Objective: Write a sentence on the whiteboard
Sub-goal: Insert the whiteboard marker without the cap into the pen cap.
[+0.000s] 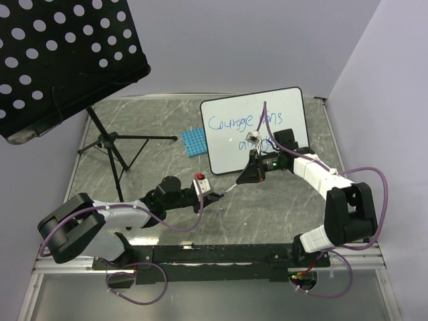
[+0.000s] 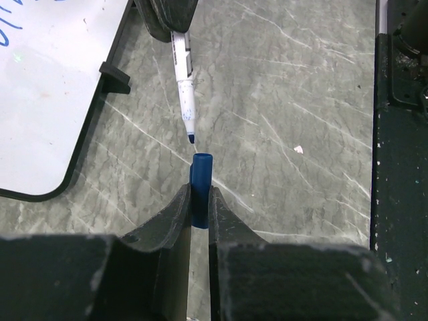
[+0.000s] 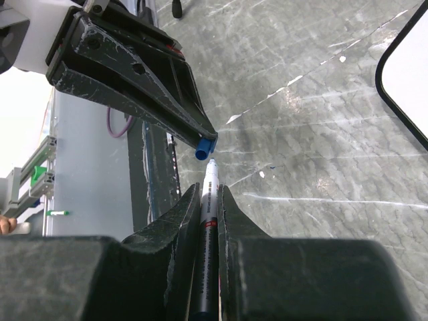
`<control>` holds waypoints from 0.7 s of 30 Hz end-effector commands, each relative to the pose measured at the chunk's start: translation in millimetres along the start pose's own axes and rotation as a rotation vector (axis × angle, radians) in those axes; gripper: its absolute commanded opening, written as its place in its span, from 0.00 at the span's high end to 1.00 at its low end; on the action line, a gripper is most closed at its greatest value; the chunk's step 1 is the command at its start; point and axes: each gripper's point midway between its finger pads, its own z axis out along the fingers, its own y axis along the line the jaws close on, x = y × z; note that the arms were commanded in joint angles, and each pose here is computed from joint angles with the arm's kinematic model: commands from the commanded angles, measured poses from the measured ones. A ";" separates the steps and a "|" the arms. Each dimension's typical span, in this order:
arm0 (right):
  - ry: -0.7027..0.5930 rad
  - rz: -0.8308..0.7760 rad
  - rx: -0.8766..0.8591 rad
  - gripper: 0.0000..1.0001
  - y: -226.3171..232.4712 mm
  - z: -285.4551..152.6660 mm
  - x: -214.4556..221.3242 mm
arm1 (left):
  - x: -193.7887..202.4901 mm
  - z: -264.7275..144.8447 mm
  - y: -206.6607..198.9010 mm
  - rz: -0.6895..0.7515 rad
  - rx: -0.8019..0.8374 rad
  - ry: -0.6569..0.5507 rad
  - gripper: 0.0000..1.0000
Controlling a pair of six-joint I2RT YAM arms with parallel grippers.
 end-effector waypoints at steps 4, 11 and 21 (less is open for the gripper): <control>-0.034 -0.078 -0.044 1.00 12.6 -1.3 -21.0 | -17.9 7.0 -1.8 0.029 0.026 -0.061 0.99; -0.024 -0.070 -0.053 1.00 13.0 2.4 -18.4 | -22.6 8.1 -0.9 0.030 0.025 -0.071 0.98; -0.012 -0.065 -0.060 1.00 13.5 6.4 -15.9 | -27.0 8.7 -1.2 0.024 0.027 -0.083 0.98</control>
